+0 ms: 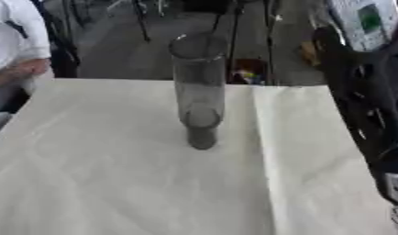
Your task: Arrange flowers into the vase.
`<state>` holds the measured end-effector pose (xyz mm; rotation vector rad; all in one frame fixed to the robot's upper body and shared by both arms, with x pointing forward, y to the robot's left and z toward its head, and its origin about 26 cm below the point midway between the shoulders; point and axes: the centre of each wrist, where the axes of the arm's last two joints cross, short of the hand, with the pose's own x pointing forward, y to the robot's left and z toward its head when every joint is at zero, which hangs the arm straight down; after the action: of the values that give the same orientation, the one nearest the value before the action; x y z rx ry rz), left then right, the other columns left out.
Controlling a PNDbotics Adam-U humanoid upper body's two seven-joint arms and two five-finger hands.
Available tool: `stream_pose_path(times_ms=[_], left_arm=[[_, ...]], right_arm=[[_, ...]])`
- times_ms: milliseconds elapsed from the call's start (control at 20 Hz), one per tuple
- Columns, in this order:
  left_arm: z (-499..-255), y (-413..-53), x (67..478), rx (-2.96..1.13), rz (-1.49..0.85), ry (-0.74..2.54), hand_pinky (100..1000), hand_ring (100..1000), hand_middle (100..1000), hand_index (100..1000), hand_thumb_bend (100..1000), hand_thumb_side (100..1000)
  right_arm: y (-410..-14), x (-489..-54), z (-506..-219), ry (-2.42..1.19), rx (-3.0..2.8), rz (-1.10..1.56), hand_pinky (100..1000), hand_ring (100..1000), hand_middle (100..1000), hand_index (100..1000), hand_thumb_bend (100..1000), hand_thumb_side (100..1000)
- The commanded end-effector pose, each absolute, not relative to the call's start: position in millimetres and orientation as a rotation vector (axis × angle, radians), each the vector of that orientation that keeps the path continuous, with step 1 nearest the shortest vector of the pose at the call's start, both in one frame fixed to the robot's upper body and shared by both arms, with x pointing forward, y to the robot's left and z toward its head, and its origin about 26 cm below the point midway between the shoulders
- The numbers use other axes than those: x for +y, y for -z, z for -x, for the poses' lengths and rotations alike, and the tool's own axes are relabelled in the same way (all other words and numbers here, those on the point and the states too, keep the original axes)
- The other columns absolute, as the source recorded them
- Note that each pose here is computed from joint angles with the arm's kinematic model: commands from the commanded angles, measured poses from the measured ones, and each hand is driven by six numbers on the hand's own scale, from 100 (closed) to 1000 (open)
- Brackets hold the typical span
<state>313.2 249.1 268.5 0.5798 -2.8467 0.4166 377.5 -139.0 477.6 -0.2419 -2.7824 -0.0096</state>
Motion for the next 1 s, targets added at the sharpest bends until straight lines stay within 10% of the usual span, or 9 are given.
stream_pose_path(times_ms=[50,1000], left_arm=[[-310.7,-278.2,247.9,-2.886,-0.564,-0.412,904,1000,883,970,377,1000],[-311.1,-284.3,241.0,-2.914,-0.506,-0.404,905,1000,883,970,378,1000]], right_arm=[[-492.7,-135.0,-367.9,0.053,-2.826,0.172,100,100,100,100,310,416],[-499.9,-123.1,-366.8,0.053,-2.893,0.055,100,100,100,100,295,421]])
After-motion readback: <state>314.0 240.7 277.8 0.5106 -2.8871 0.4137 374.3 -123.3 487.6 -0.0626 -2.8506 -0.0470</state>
